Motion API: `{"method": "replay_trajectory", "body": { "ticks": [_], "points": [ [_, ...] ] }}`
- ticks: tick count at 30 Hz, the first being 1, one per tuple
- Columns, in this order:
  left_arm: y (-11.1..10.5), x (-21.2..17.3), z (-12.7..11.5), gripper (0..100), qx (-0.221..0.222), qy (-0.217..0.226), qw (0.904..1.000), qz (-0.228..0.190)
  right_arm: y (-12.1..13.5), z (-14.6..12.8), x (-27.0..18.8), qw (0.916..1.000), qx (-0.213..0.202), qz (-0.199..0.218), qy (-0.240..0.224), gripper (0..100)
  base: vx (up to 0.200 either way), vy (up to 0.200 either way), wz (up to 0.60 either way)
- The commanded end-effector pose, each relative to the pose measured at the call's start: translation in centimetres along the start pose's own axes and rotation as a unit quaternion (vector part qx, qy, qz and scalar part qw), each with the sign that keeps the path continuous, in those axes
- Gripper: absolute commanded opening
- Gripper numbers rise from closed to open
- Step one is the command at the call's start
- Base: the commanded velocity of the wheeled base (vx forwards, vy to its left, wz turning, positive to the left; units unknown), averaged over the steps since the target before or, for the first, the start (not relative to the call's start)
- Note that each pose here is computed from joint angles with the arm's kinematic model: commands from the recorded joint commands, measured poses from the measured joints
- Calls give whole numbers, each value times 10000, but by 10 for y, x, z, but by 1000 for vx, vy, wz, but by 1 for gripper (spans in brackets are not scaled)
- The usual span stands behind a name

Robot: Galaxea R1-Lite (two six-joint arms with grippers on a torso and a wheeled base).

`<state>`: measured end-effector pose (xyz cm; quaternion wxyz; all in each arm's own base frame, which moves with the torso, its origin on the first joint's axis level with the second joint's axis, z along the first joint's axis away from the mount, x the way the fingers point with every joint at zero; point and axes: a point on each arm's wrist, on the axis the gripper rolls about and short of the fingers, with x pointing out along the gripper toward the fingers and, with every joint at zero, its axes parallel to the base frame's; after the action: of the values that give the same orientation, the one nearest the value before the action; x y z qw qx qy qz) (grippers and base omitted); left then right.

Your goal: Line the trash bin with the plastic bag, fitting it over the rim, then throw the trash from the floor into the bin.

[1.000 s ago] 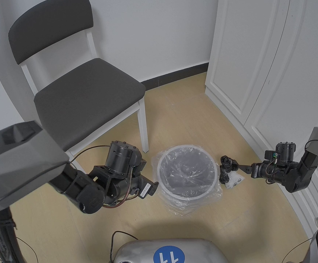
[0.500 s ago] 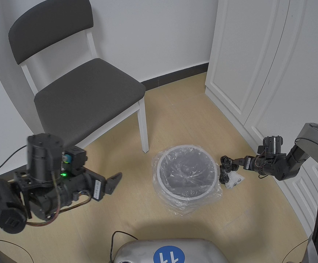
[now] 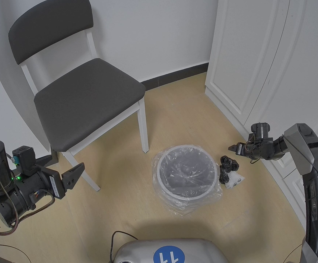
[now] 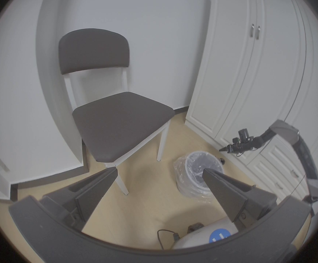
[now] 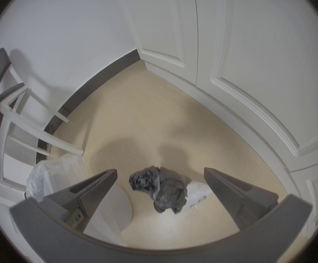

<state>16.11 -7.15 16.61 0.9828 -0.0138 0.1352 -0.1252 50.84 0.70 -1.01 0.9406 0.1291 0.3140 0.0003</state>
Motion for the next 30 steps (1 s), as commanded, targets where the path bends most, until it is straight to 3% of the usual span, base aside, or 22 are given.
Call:
{"method": "replay_trajectory", "body": {
  "ticks": [1, 10, 23, 30],
  "points": [
    [13, -19, -9, 100, -588, -254, 9978, 150, -11, -29, 55, 9983, 100, -135, 550, 100, 0, 0, 0],
    [11, -29, -23, 100, -500, -103, 9987, 31, 3, -52, 67, 9971, -50, -19, 755, 100, 0, 0, 0],
    [5, -30, -24, 100, -442, -86, 9988, -191, -4, -63, 83, 9998, -40, 65, 199, 100, 0, 0, 0],
    [3, -29, -25, 100, -432, -57, 9988, -239, -3, -70, 86, 9997, -69, 66, 208, 100, 0, 0, 0]
  ]
}}
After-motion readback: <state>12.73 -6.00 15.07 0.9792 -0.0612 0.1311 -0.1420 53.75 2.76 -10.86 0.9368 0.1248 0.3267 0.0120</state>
